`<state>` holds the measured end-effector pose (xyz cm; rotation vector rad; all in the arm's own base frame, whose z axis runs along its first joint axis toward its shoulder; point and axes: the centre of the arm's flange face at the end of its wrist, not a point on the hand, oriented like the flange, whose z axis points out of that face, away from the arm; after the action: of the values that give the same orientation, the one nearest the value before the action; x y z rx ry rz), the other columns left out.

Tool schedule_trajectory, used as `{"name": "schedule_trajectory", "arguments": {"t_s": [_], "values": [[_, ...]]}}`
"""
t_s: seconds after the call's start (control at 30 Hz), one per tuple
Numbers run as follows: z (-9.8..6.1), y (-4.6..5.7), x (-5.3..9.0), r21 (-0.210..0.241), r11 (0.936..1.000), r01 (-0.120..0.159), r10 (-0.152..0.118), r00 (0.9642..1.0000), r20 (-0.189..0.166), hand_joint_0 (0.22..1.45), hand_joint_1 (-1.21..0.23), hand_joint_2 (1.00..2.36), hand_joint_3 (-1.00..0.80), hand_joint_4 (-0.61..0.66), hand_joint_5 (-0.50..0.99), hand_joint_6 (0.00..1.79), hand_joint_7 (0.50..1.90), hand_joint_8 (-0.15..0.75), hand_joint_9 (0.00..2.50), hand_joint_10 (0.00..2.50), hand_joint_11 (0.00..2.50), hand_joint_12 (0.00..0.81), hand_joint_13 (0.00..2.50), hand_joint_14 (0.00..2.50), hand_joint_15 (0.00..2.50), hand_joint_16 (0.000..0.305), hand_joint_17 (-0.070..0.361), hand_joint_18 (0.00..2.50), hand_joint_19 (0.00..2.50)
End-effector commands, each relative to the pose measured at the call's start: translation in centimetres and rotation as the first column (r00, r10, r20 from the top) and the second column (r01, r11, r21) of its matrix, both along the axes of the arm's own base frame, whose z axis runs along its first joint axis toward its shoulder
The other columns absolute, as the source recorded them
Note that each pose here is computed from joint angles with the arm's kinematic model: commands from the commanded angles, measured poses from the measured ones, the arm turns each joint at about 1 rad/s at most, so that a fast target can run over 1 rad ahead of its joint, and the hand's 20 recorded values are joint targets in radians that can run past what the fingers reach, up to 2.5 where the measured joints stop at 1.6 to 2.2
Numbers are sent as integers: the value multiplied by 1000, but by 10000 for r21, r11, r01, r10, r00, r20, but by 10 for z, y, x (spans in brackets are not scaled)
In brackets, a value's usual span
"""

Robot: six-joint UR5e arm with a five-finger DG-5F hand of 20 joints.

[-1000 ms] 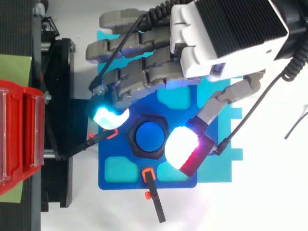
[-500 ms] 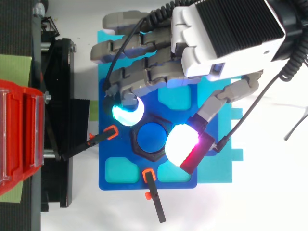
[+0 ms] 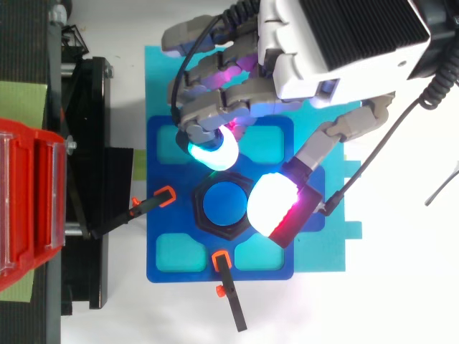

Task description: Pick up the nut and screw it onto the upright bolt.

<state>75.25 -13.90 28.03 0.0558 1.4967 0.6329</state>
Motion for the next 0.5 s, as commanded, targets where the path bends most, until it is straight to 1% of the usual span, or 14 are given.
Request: {"name": "schedule_trajectory", "arguments": {"t_s": [0.0, 0.13, 0.17, 0.3, 0.4, 0.47], "values": [[0, -2, -1, -8, 10000, 25, -25, 10000, -6, 491, -236, 1000, -500, 112, 95, 501, 1451, 220, 1467, 0, 0, 242, 819, 0, 0, 25, 57, 505, 0], [0, -5, -1, -12, 10000, 56, -56, 10000, 24, 492, -236, 1000, -500, 86, 106, 501, 1487, 201, 1597, 0, 0, 213, 960, 0, 0, 23, 52, 678, 67], [0, -5, -1, -13, 10000, 56, -56, 10000, 40, 491, -239, 1000, -500, 80, 104, 515, 1468, 200, 1644, 0, 0, 206, 993, 0, 0, 22, 50, 734, 83], [1, -8, -1, -26, 10000, 26, -25, 9999, 100, 487, -241, 1000, -500, 69, 98, 547, 1416, 203, 1715, 0, 12, 197, 1071, 0, 0, 21, 48, 812, 121], [2, -12, -1, -33, 10000, 57, -56, 9998, 177, 485, -242, 1000, -500, 73, 96, 557, 1398, 206, 1743, 0, 28, 196, 1103, 0, 4, 21, 48, 845, 139], [2, -12, -1, -35, 10000, 57, -56, 9998, 207, 484, -244, 1000, -500, 69, 95, 561, 1385, 205, 1759, 0, 50, 198, 1125, 1, 9, 21, 48, 863, 145]]}}
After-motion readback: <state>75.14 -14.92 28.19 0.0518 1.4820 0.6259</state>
